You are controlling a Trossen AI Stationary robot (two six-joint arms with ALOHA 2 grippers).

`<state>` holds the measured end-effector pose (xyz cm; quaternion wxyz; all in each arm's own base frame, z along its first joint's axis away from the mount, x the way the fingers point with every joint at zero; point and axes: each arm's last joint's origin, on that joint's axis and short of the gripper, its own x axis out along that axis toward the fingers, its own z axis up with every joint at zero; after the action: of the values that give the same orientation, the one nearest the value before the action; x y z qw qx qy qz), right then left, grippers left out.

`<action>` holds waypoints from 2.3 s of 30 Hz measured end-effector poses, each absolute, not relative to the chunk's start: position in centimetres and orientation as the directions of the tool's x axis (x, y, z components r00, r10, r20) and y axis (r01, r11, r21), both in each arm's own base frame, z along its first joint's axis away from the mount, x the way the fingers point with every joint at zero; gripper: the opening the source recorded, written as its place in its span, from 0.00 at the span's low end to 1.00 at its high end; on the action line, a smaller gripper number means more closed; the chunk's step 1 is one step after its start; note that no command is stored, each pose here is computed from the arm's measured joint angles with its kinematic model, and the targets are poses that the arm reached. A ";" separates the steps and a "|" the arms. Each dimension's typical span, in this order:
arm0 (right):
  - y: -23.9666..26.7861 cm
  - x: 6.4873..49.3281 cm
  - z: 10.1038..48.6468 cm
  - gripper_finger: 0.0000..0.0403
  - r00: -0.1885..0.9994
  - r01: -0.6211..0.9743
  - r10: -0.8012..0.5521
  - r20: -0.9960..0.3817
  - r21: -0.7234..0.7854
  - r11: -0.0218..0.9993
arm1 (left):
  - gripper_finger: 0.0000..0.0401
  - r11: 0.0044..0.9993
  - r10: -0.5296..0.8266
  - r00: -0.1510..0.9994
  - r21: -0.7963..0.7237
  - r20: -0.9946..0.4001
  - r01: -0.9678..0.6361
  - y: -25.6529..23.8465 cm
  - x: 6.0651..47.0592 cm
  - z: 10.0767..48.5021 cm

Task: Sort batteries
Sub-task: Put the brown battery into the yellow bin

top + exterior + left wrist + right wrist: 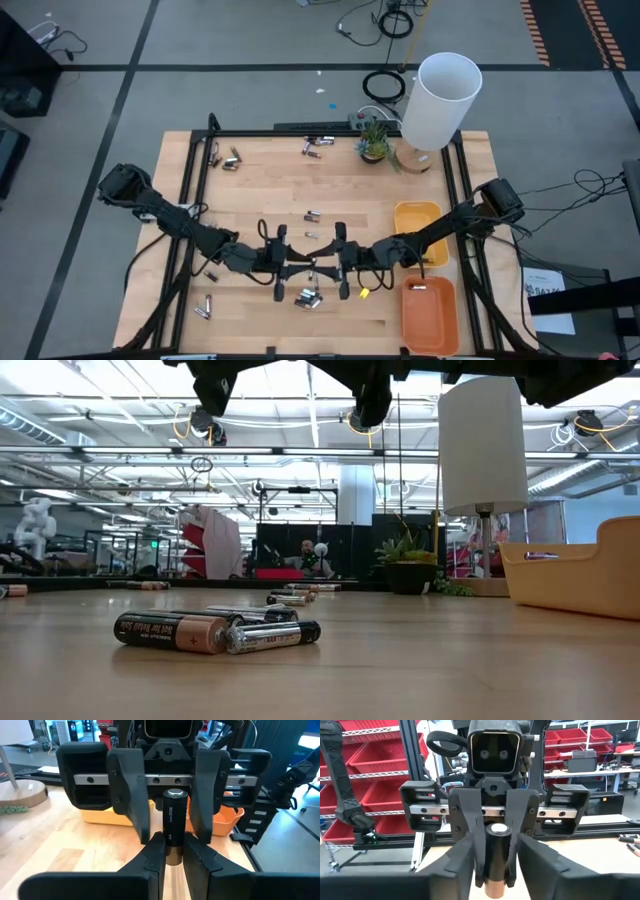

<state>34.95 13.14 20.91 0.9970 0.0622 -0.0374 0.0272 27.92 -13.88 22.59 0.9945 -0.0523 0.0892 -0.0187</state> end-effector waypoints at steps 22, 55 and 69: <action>13.3 29.8 25.1 0.08 0.964 0.162 -0.166 -0.206 -0.034 0.986 | 0.46 0.997 -0.047 0.950 -0.065 -0.308 0.029 -13.3 26.8 22.5; 9.6 20.0 18.2 0.10 0.029 0.816 -0.355 -0.934 -0.183 0.548 | 0.51 0.985 0.135 0.709 0.016 -0.693 -0.173 -8.9 23.8 20.0; 8.0 19.7 18.6 0.33 -0.063 0.817 -0.384 -0.921 -0.268 0.510 | 0.51 0.998 0.026 0.689 -0.023 -0.725 -0.062 -4.3 25.4 20.1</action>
<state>19.66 7.96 18.59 0.6574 0.1906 0.5680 -0.4569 25.42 -4.30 20.07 0.9186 -0.0229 0.3938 0.0237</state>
